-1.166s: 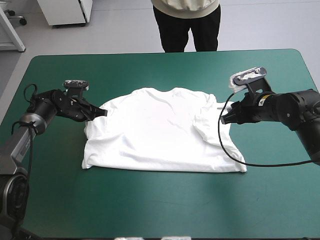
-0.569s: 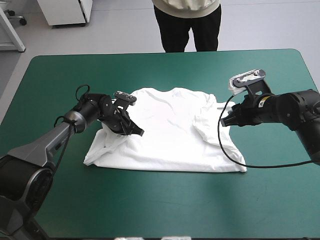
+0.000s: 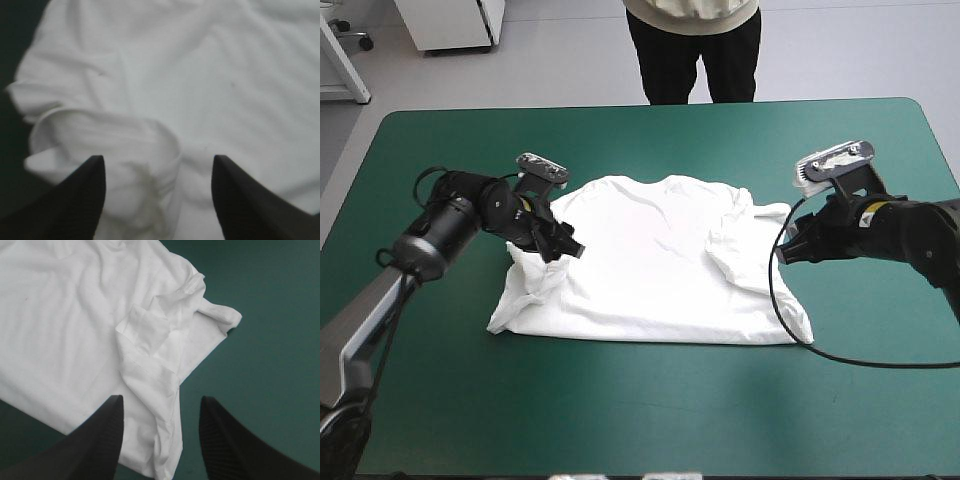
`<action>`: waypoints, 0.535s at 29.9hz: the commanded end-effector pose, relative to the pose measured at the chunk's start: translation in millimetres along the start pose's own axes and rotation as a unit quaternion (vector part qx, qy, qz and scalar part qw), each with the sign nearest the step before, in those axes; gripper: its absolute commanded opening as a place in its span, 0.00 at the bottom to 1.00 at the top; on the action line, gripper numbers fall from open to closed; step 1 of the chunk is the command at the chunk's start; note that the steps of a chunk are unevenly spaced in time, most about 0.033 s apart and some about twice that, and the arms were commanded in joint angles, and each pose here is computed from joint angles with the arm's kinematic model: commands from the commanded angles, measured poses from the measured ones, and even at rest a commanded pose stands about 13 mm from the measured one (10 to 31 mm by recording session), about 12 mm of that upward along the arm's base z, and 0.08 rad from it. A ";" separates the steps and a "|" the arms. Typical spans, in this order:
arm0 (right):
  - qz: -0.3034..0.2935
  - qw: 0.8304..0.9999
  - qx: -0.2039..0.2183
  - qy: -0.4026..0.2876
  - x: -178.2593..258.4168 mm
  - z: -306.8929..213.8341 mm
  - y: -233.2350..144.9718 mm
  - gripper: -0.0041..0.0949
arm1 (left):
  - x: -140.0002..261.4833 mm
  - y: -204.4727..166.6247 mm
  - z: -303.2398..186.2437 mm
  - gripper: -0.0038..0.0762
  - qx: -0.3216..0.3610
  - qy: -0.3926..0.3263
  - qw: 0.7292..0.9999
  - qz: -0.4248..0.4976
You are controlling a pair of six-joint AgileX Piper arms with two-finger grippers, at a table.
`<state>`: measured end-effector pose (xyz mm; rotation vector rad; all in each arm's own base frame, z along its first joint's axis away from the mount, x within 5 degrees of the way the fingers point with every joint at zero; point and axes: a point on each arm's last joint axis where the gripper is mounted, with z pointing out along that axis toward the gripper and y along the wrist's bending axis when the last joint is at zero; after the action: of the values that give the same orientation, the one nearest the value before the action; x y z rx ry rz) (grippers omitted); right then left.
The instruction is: Fold the cloth
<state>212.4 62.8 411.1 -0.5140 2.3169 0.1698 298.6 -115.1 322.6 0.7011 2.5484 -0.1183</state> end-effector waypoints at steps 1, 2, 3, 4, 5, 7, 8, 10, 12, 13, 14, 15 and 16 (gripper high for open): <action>0.012 0.999 0.031 -0.033 5.1 -23.0 -3.7 0.50 | 13.0 7.7 -60.5 0.59 -0.077 -0.029 0.997 -0.002; 0.015 0.999 0.037 -0.028 10.4 -22.6 -4.2 0.50 | 20.3 9.1 -68.9 0.59 -0.092 -0.024 0.995 -0.006; 0.019 0.999 0.042 -0.025 15.4 -23.1 -4.3 0.50 | 27.2 10.0 -74.0 0.59 -0.104 -0.019 0.994 -0.009; 0.023 0.999 0.046 -0.019 21.8 -21.8 -4.4 0.50 | 35.3 9.1 -80.7 0.59 -0.108 -0.020 0.994 -0.014; 0.027 0.999 0.046 -0.013 28.4 -20.1 -3.7 0.50 | 43.3 7.1 -86.3 0.59 -0.106 -0.024 0.994 -0.022; 0.035 0.998 0.045 -0.006 39.7 -16.1 -2.4 0.50 | 57.3 3.9 -93.9 0.59 -0.105 -0.039 0.993 -0.035; 0.039 0.998 0.045 -0.002 45.8 -13.4 -1.7 0.50 | 65.1 2.3 -96.1 0.59 -0.104 -0.044 0.993 -0.046; 0.045 0.998 0.044 0.010 57.0 -7.3 -0.6 0.50 | 78.9 -0.2 -97.5 0.59 -0.103 -0.047 0.992 -0.061; 0.049 0.998 0.042 0.025 66.5 -0.7 0.1 0.50 | 92.0 -2.0 -90.7 0.59 -0.102 -0.034 0.992 -0.073; 0.050 0.997 0.041 0.029 69.6 1.1 0.4 0.50 | 98.0 -2.8 -85.4 0.59 -0.101 -0.023 0.992 -0.075; 0.050 0.997 0.041 0.036 72.8 4.1 0.6 0.49 | 103.3 -3.4 -78.9 0.59 -0.099 -0.011 0.992 -0.080; 0.052 0.997 0.038 0.040 75.1 6.6 1.0 0.49 | 107.7 -4.0 -72.4 0.59 -0.098 -0.002 0.992 -0.085; 0.052 0.997 0.037 0.042 76.5 8.2 1.2 0.49 | 110.7 -4.4 -67.3 0.59 -0.097 0.002 0.991 -0.087</action>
<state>167.0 43.2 346.7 -0.3920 2.4927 0.1095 185.9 -54.5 333.9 0.4478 2.6096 0.0904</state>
